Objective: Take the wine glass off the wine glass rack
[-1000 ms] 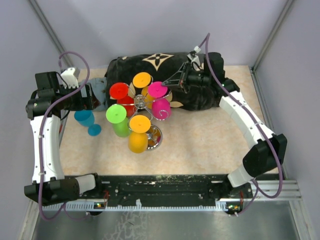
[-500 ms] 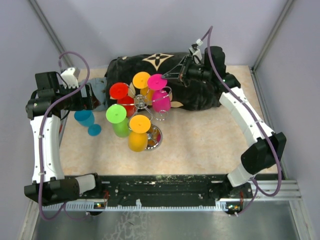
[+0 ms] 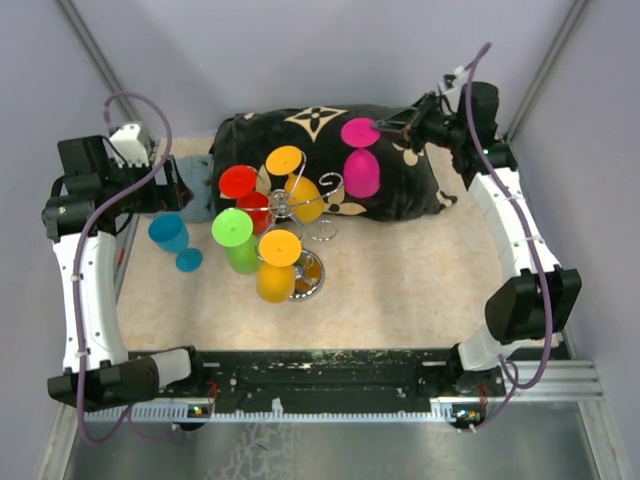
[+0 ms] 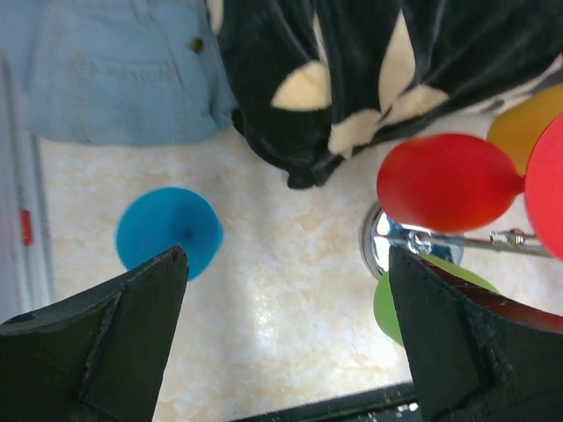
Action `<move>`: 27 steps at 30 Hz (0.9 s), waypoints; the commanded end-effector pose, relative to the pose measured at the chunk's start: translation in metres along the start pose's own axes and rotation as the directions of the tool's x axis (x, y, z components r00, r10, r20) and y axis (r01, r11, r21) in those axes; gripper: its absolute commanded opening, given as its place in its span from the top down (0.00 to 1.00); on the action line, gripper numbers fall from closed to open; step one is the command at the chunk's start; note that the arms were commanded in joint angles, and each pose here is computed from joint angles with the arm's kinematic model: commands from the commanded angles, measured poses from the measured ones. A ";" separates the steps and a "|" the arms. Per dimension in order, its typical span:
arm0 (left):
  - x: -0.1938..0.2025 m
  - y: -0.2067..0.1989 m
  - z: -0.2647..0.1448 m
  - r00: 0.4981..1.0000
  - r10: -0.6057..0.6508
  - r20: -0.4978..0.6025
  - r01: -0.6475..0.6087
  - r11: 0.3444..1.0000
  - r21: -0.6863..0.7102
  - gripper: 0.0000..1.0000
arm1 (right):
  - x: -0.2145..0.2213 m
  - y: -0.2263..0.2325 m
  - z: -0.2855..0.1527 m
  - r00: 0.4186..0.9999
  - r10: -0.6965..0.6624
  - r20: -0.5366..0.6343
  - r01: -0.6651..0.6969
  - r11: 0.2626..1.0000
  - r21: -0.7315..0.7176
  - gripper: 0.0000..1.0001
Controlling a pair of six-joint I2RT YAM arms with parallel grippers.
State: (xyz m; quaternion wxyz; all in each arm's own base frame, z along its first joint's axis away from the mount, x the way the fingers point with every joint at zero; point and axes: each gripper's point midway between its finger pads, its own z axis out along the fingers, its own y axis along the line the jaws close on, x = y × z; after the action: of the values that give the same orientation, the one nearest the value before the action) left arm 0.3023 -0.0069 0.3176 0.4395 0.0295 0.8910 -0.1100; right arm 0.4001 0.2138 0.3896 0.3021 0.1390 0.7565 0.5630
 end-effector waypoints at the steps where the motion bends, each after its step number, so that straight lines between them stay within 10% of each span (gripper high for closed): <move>1: -0.055 0.015 -0.035 0.976 0.089 0.200 -0.059 0.987 -0.150 0.00 | -0.059 0.049 -0.040 0.983 -0.063 0.171 0.085 0.988 -0.127 1.00; 5: -0.115 0.007 -0.067 0.900 0.149 0.411 -0.081 0.981 -0.178 0.00 | -0.087 0.089 -0.057 0.972 -0.064 0.227 0.122 0.961 -0.248 1.00; 10: -0.170 -0.060 -0.091 0.822 -0.019 0.569 -0.097 0.980 0.173 0.00 | -0.066 0.166 -0.063 0.976 -0.105 0.192 0.186 0.857 -0.480 1.00; 17: -0.176 -0.142 -0.112 0.841 -0.369 0.395 -0.061 0.662 0.747 0.00 | 0.000 0.238 -0.118 0.984 -0.116 0.133 0.177 0.648 -0.741 1.00; 27: -0.180 -0.181 -0.106 0.875 -0.388 0.291 -0.081 0.475 0.876 0.00 | 0.062 0.251 -0.166 0.994 -0.028 0.109 0.108 0.496 -0.862 1.00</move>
State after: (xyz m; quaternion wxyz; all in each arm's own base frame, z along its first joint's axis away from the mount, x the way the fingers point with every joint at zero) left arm 0.3330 -0.1284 0.5202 0.5487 0.0670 0.6290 -0.5466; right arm 0.2699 0.2070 0.6009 0.3661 0.0074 0.4513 0.8138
